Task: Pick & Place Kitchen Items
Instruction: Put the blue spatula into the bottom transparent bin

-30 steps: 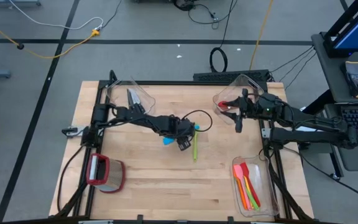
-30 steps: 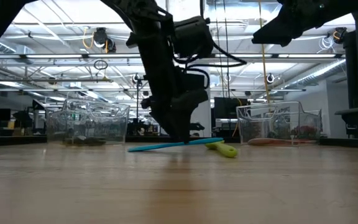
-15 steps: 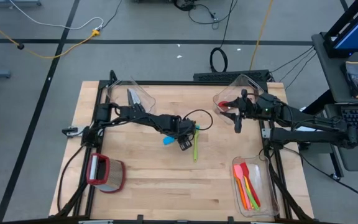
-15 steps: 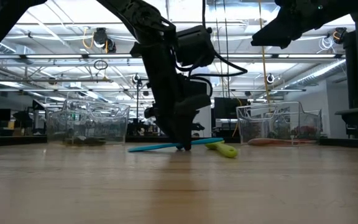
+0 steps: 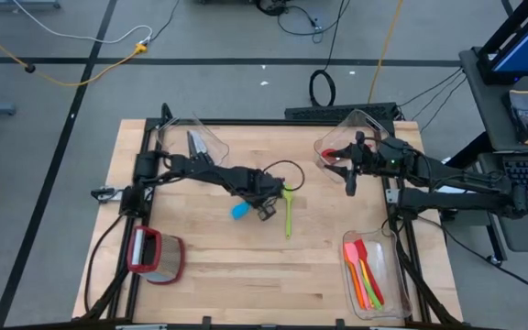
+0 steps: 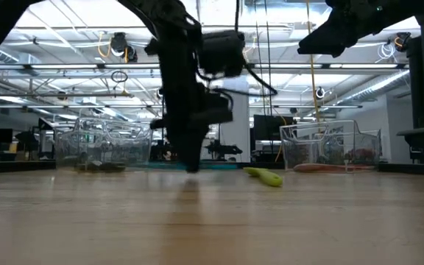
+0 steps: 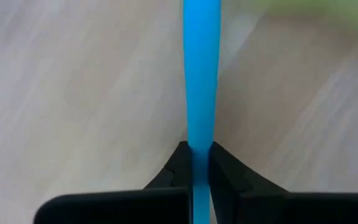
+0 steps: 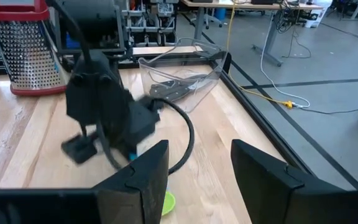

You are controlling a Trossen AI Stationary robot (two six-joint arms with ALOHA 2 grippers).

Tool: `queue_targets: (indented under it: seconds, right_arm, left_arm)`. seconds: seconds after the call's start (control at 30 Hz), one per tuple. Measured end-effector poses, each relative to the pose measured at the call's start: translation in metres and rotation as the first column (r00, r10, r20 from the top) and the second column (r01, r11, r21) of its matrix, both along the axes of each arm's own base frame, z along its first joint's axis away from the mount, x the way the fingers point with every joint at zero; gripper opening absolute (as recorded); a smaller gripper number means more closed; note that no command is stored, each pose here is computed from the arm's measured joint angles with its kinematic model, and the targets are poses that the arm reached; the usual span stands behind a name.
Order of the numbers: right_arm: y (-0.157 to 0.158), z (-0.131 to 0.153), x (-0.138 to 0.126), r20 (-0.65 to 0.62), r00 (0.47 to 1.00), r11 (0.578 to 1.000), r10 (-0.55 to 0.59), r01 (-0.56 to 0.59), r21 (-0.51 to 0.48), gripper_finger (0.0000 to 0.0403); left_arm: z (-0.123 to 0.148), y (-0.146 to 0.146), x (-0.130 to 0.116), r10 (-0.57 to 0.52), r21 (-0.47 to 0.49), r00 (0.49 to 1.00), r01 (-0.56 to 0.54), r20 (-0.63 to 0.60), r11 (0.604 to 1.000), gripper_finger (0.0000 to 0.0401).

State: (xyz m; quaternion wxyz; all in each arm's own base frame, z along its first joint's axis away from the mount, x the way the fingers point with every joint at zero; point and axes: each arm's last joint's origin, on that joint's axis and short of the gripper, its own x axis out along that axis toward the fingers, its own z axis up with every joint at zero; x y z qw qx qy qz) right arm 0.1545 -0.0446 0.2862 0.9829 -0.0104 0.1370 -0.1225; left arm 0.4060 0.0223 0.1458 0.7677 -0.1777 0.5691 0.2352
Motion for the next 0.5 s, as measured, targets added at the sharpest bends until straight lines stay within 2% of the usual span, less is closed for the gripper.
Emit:
queue_targets:
  seconds: [0.03,0.17,0.3,0.4,0.5]
  right_arm:
    - [0.0,0.0,0.0,0.002,1.0,1.0,0.0,0.0,0.0,0.0166]
    - [0.0,0.001,0.0,0.011,1.0,1.0,0.001,-0.001,-0.003,0.0166]
    - [0.0,0.002,0.001,0.023,1.0,1.0,0.002,-0.002,-0.007,0.0166]
    - [0.0,0.003,0.001,0.031,1.0,1.0,0.005,-0.004,-0.017,0.0166]
    - [0.0,0.004,0.001,0.034,0.999,0.998,0.014,-0.012,-0.054,0.0166]
  left_arm:
    - [0.007,0.0,-0.005,0.009,0.007,1.0,-0.009,-0.008,1.0,0.0012]
    - [0.053,0.001,-0.01,0.059,0.049,0.989,-0.066,0.134,0.997,0.0012]
    - [0.082,0.001,-0.018,0.064,0.054,0.972,-0.078,0.225,0.996,0.0012]
    - [0.111,0.0,-0.023,0.078,0.032,0.934,-0.095,0.348,0.995,0.0012]
    - [0.135,-0.001,-0.025,0.094,-0.031,0.878,-0.09,0.47,0.995,0.0012]
